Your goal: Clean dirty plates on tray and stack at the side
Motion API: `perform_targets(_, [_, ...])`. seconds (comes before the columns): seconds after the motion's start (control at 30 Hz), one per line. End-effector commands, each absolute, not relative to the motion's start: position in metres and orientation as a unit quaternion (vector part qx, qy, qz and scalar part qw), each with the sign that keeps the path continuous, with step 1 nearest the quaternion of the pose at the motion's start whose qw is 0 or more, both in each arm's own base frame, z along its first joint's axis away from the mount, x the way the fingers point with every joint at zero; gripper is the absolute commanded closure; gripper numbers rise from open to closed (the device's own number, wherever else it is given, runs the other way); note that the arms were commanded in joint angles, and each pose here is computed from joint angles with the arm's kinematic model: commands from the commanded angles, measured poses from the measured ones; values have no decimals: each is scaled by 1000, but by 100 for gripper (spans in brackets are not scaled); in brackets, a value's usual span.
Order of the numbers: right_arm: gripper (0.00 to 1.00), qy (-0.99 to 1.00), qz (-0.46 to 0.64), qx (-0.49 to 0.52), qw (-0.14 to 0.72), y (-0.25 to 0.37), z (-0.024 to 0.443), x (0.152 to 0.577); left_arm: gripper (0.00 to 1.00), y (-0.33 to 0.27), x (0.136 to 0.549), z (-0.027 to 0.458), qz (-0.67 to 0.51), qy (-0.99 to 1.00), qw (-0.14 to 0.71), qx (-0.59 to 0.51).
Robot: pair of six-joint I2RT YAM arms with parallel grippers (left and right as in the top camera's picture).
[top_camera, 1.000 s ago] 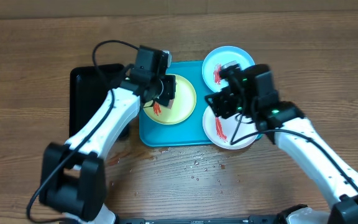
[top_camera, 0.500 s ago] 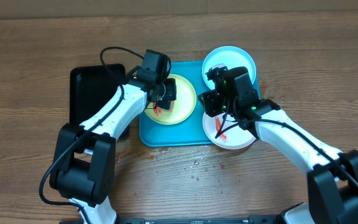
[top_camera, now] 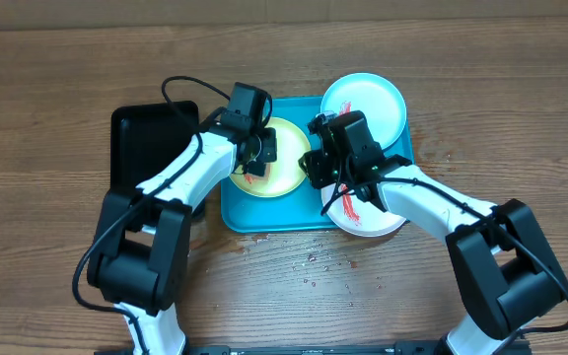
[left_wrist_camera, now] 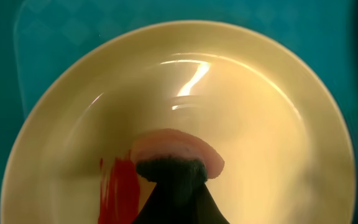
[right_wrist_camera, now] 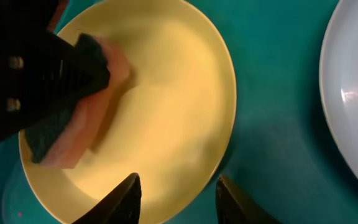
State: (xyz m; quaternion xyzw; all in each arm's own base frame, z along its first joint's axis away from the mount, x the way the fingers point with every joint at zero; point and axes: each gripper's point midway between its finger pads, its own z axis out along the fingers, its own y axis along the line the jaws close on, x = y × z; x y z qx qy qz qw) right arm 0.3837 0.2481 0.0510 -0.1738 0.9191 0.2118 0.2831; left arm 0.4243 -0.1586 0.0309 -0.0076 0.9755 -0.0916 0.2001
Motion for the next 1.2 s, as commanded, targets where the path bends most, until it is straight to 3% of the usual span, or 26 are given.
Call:
perform_targets(0.0, [62, 914, 207, -166, 307, 250, 61, 398, 96, -159, 427, 29, -89, 975, 201, -14])
perform_targets(0.77, [63, 926, 177, -130, 306, 243, 29, 412, 96, -158, 431, 29, -85, 974, 208, -16])
perform_targets(1.0, [85, 925, 180, -131, 309, 244, 29, 414, 96, -155, 432, 29, -77, 974, 212, -18])
perform_targets(1.17, [87, 928, 179, -129, 301, 244, 22, 413, 96, -155, 433, 29, -78, 974, 213, -18])
